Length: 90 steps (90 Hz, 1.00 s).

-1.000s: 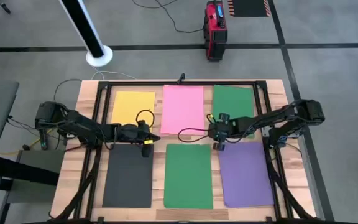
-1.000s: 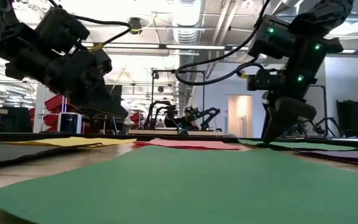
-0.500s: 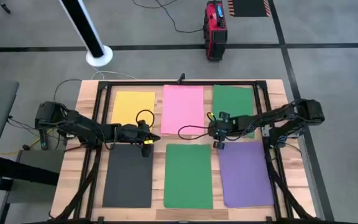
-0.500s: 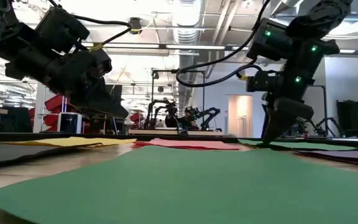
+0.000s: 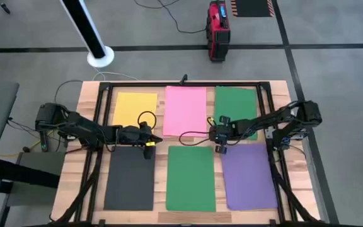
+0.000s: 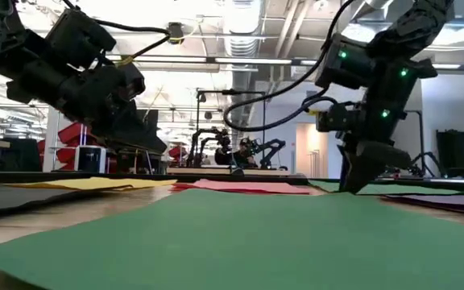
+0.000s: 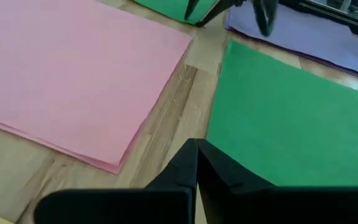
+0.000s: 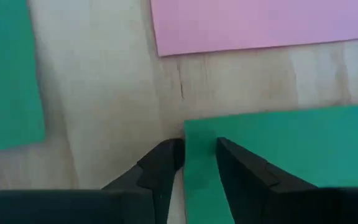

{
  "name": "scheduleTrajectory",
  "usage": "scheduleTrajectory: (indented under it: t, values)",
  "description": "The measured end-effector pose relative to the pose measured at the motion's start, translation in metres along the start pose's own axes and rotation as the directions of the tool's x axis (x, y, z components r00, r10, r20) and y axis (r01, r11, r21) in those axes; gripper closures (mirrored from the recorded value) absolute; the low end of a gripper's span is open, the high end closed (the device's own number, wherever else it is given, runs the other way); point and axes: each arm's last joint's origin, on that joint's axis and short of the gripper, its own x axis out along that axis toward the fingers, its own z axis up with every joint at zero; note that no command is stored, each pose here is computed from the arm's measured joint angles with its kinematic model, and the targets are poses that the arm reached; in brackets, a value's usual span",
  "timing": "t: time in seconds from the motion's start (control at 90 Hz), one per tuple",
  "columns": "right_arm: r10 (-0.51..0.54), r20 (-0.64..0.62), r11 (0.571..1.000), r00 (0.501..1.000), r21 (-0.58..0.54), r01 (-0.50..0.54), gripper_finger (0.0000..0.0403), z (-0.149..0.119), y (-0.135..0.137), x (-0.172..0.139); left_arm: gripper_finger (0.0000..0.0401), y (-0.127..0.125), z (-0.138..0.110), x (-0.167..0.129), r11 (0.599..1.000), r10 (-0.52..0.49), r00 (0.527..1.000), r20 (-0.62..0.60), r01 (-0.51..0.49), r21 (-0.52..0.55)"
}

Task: Organize paper
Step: Stack the top green colored paper on top of the bottom green colored paper

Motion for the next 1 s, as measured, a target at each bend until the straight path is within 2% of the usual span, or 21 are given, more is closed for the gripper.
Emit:
scheduleTrajectory:
  t: [0.433, 0.7, 0.856, 1.0]
  values:
    - [0.013, 0.063, 1.0, 0.998, 0.014, -0.014, 0.038, 0.001, -0.005, -0.02, 0.0401, 0.0, 0.0, 0.0, 1.0, -0.006, 1.0, 0.0, 0.006, -0.006]
    - [0.019, -0.01, 1.0, 1.0, -0.006, -0.019, 0.0399, 0.009, -0.008, -0.033, 0.0401, 0.0, 0.0, 0.0, 1.0, -0.006, 1.0, 0.0, 0.006, -0.01]
    - [0.092, -0.044, 0.996, 0.995, -0.009, -0.092, 0.0402, 0.024, -0.01, -0.05, 0.0401, 0.0, 0.0, 0.0, 1.0, -0.004, 1.0, 0.001, 0.004, -0.014]
    - [0.238, 0.02, 0.971, 0.971, 0.017, -0.239, 0.0402, 0.046, -0.009, -0.069, 0.0401, 0.001, 0.0, 0.0, 0.999, 0.027, 1.0, 0.012, -0.026, -0.048]
